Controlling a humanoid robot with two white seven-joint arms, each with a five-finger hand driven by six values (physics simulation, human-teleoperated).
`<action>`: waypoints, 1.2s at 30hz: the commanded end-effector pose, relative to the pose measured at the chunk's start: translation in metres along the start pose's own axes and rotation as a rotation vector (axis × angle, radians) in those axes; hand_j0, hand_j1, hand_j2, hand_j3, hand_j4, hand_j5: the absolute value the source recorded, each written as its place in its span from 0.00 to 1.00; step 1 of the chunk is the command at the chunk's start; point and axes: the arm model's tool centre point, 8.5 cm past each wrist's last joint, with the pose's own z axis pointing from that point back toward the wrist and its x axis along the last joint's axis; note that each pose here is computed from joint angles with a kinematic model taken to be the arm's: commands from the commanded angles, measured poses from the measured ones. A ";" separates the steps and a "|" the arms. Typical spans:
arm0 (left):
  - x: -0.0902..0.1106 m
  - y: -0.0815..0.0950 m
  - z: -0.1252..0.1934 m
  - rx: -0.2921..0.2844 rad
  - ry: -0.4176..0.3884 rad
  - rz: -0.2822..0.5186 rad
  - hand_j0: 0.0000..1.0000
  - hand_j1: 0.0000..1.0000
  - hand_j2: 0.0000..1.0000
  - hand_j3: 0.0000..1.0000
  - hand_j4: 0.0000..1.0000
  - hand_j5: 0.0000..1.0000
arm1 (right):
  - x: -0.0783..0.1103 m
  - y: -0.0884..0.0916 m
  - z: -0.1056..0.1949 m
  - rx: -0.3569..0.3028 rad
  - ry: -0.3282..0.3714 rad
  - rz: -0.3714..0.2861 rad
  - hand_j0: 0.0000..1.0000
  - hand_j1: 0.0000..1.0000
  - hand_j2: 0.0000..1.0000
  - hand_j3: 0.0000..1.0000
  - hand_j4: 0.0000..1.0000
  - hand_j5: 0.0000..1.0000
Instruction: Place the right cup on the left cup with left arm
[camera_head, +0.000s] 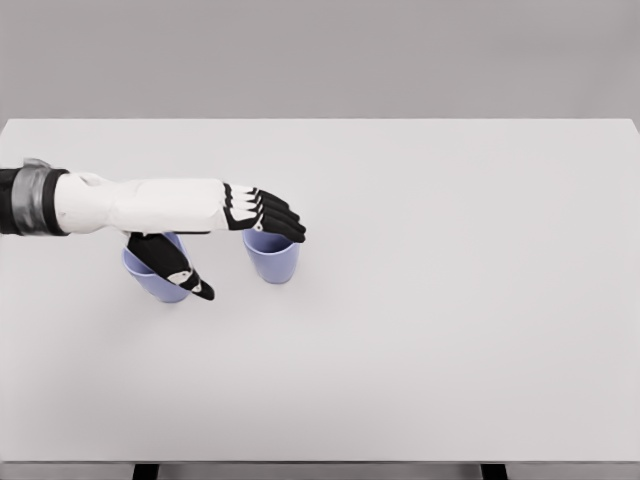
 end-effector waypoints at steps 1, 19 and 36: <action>0.000 -0.007 -0.006 -0.013 -0.017 0.026 1.00 1.00 1.00 1.00 1.00 1.00 | -0.003 0.000 0.000 -0.001 0.007 0.000 1.00 1.00 1.00 1.00 1.00 1.00; -0.099 -0.003 -0.033 -0.119 0.244 -0.071 1.00 1.00 1.00 1.00 1.00 1.00 | -0.009 0.000 0.001 -0.001 0.015 -0.003 1.00 1.00 1.00 1.00 1.00 1.00; -0.121 -0.017 -0.053 -0.133 0.271 -0.049 1.00 1.00 1.00 1.00 1.00 1.00 | -0.009 0.000 0.001 -0.001 0.015 -0.003 1.00 1.00 1.00 1.00 1.00 1.00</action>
